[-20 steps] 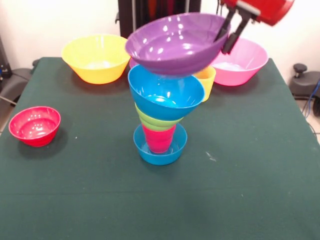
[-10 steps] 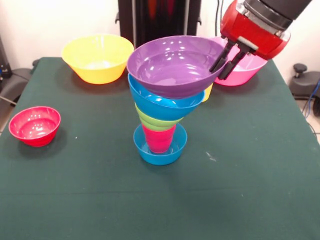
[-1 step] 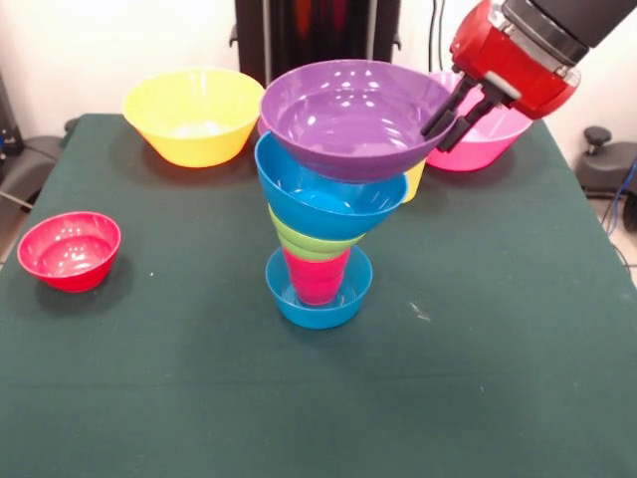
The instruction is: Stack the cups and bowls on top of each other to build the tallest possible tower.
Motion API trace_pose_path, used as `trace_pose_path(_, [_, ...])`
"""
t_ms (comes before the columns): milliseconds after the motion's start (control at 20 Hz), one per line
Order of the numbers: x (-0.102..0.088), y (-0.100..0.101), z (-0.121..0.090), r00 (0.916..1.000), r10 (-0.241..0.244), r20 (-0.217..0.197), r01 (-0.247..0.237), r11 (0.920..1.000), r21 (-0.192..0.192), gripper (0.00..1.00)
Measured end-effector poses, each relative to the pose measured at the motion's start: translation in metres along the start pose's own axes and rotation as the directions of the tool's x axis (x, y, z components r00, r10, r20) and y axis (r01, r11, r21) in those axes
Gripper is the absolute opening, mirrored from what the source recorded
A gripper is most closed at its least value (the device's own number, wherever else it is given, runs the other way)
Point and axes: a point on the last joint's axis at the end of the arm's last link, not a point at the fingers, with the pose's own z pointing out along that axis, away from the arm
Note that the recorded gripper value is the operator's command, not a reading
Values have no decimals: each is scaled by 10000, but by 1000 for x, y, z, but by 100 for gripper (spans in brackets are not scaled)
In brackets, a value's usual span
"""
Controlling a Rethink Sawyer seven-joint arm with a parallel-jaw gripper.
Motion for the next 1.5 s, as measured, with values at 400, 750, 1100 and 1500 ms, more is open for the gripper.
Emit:
trace_pose_path(400, [-2, -15, -3, 9999, 113, 117, -118, 9993, 350, 0])
trace_pose_path(750, [-5, -26, 0, 9992, 216, 333, -232, 9986, 485, 0])
trace_pose_path(1100, [-1, -26, 10, 9971, 154, 741, -175, 9995, 281, 0])
trace_pose_path(1500, [7, -26, 20, 9974, 213, 685, -221, 9997, 118, 0])
